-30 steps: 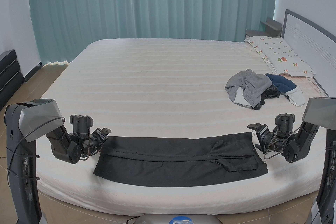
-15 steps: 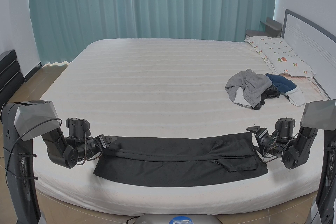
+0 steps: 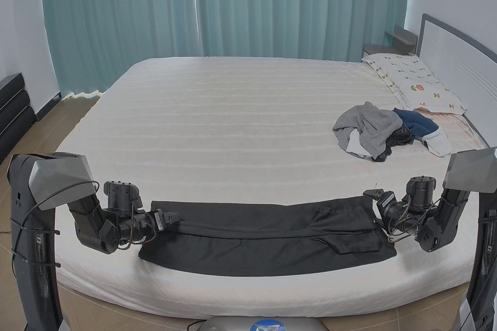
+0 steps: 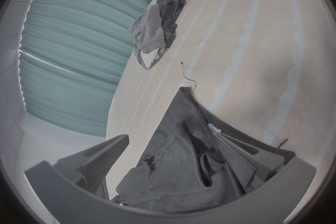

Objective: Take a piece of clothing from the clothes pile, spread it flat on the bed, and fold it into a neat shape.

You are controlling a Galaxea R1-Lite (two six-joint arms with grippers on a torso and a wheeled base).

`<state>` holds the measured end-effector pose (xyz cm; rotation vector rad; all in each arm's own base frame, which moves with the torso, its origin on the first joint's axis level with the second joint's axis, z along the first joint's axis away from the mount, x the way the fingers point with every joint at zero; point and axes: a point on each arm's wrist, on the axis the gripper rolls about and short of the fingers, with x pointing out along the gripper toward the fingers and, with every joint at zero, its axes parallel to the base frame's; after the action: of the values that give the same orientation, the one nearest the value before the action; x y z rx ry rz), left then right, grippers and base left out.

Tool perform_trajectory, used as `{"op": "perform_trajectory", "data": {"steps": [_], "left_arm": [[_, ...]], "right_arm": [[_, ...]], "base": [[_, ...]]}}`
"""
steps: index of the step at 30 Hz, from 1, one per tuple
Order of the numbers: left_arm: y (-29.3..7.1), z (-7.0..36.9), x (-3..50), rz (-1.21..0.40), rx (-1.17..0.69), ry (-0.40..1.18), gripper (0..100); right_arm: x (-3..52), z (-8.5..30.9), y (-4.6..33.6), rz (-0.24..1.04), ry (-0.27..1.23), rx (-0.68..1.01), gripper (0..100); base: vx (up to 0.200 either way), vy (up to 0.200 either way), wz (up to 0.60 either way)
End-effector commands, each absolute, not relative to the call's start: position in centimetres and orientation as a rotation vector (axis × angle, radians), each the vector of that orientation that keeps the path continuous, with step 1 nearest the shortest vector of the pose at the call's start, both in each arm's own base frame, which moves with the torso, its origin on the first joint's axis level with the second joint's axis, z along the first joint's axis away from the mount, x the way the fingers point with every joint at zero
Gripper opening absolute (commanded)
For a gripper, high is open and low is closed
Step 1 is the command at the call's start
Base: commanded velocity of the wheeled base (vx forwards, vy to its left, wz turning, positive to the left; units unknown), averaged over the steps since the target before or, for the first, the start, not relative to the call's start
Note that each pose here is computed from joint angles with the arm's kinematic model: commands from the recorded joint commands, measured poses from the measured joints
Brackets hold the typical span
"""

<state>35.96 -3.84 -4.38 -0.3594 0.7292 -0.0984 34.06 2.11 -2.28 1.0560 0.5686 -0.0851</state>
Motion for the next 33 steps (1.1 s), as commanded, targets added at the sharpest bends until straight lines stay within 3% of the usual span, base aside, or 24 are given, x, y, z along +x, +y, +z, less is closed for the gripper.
{"op": "perform_trajectory", "data": {"steps": [1,3,4,23,33], "left_arm": [[-4.0,-4.4,35.9,-0.102,-0.357,0.730,100],[-4.1,-4.4,35.9,-0.106,-0.355,0.731,100],[-4.2,-4.4,35.8,-0.107,-0.355,0.734,0],[-4.0,-2.8,35.1,-0.085,-0.353,0.704,0],[-4.0,-2.8,35.1,-0.083,-0.355,0.703,0]], "right_arm": [[34.0,-2.3,2.1,-0.085,0.570,1.057,100],[34.0,-2.3,2.1,-0.085,0.570,1.057,100],[34.0,-2.3,2.1,-0.085,0.570,1.057,100],[34.1,-2.3,2.1,-0.082,0.564,1.059,100],[34.1,-2.3,2.1,-0.079,0.559,1.059,100]], "base": [[0.000,0.000,0.00],[0.000,0.000,0.00],[0.000,0.000,0.00],[0.000,0.000,0.00],[-0.200,0.000,0.00]]}}
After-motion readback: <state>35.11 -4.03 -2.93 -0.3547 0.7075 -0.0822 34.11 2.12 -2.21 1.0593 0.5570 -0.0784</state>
